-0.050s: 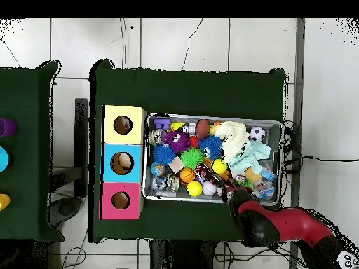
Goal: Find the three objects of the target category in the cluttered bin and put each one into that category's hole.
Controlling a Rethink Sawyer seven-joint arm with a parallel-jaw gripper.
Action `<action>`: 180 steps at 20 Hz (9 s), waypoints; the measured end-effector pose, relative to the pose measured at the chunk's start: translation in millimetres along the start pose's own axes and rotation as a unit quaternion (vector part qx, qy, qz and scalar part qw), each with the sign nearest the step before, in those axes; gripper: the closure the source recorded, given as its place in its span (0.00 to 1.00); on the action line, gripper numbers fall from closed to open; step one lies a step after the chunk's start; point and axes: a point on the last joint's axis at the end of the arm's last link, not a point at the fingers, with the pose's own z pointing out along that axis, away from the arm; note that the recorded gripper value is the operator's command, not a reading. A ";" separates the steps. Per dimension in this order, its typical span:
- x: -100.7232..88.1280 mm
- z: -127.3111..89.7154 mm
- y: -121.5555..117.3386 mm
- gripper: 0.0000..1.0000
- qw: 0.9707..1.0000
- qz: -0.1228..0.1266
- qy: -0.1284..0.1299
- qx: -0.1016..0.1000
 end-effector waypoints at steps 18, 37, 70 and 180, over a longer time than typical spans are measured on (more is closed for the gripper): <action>-41.5 -26.1 -5.5 0.00 1.000 -0.004 -0.009 0.026; -19.8 -5.5 9.2 0.00 1.000 -0.017 0.005 0.000; -10.2 4.4 19.0 0.00 0.999 -0.038 0.021 -0.014; -23.9 10.2 -23.4 1.00 0.999 -0.037 -0.020 0.002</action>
